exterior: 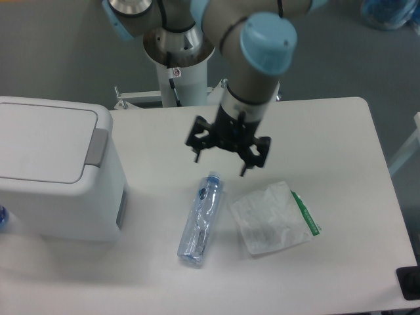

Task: Open the trash can
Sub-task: 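Move the open gripper toward the white trash bin's lid, then lower the gripper onto the grey handle edge of the bin lid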

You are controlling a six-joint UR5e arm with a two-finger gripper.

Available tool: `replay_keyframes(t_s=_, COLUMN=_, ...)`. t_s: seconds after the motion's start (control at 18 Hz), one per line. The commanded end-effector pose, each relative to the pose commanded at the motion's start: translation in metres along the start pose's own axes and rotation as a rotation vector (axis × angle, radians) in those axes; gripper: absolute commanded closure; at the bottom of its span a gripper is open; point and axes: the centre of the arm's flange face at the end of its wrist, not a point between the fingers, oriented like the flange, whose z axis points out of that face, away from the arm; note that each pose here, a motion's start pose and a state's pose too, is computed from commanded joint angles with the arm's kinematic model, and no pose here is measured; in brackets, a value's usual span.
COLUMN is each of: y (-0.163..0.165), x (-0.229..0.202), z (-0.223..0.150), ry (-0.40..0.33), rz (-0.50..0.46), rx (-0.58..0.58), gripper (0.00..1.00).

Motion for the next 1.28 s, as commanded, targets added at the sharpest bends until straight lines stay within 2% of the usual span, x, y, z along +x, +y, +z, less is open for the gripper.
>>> replay_keyframes(t_s=0.22, y=-0.023, x=0.043, z=-0.002, ry=0.058, rz=-0.076, rx=0.044, gripper=0.0)
replay_keyframes(t_s=0.39, y=-0.026, x=0.063, z=0.006, ry=0.076, rz=-0.127, rx=0.03, gripper=0.0)
replay_keyframes(t_s=0.72, y=-0.026, x=0.083, z=0.026, ry=0.106, rz=-0.123, rx=-0.001, gripper=0.0)
replay_keyframes(t_s=1.28, y=-0.013, x=0.092, z=0.048, ry=0.103, rz=-0.104, rx=-0.026, gripper=0.0)
